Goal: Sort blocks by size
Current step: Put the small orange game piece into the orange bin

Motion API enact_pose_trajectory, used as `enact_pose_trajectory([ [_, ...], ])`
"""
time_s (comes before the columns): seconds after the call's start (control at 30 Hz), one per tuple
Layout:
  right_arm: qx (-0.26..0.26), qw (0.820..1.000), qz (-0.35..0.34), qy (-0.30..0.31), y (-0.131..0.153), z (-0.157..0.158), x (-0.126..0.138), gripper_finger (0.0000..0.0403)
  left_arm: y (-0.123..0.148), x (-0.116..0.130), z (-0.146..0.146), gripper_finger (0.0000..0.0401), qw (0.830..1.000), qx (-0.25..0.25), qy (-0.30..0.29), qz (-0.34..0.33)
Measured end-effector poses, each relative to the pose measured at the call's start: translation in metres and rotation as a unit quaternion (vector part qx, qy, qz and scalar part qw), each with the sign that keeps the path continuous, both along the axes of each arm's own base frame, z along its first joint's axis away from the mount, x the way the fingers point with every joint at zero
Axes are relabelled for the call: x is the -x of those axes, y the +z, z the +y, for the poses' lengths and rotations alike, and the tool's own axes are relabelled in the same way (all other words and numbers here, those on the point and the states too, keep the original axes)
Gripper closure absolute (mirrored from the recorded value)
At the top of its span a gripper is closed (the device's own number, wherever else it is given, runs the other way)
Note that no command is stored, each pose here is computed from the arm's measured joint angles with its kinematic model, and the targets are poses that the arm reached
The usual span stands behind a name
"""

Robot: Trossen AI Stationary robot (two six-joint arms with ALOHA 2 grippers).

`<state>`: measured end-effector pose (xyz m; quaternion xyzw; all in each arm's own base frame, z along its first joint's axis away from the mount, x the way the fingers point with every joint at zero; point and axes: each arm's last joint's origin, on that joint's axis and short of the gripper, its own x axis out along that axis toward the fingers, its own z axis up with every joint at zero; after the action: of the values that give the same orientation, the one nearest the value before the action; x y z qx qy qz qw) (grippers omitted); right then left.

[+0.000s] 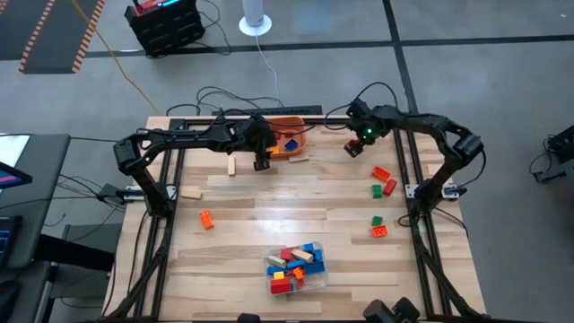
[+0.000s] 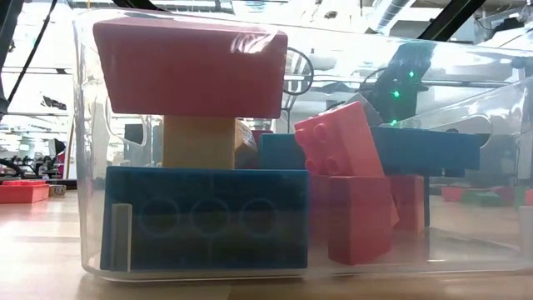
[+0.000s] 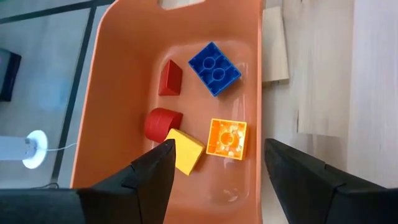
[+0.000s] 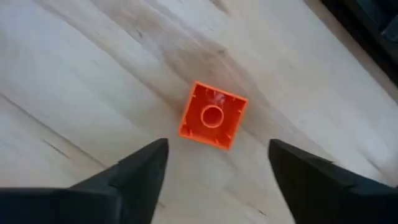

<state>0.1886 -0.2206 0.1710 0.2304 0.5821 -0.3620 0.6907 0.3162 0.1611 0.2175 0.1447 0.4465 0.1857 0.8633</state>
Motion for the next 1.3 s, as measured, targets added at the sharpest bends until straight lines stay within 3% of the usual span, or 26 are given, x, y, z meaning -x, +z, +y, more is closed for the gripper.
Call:
enact_pose_trajectory([
  [0.17, 0.016, 1.000, -0.017, -0.006, 0.001, 0.003, -0.010, 0.0040, 0.000, 0.000, 0.000, 0.0163, 1.000, 0.002, 0.001, 0.001],
  [0.33, 0.048, 0.998, -0.029, -0.018, 0.003, 0.002, -0.016, 0.0036, -0.001, 0.001, 0.000, 0.0163, 1.000, 0.006, 0.005, 0.002],
  [0.6, 0.050, 0.998, -0.016, -0.044, 0.000, -0.003, -0.010, 0.0075, -0.002, 0.002, -0.001, 0.0163, 1.000, 0.013, 0.007, 0.013],
  [0.73, 0.028, 0.999, -0.002, -0.039, -0.016, -0.006, -0.014, 0.0094, -0.002, 0.002, -0.001, 0.0163, 1.000, 0.014, 0.008, 0.011],
  [1.07, 0.018, 1.000, 0.005, -0.023, -0.032, -0.008, -0.020, 0.0109, -0.004, 0.004, -0.002, 0.0163, 1.000, 0.020, 0.010, 0.021],
  [1.2, 0.023, 0.999, 0.001, -0.023, -0.027, -0.007, -0.019, 0.0139, -0.004, 0.004, -0.002, 0.0163, 1.000, 0.019, 0.008, 0.022],
  [1.3, 0.034, 0.999, -0.005, -0.019, -0.022, -0.008, -0.018, 0.0185, -0.004, 0.004, -0.002, 0.0163, 1.000, 0.019, 0.008, 0.022],
])
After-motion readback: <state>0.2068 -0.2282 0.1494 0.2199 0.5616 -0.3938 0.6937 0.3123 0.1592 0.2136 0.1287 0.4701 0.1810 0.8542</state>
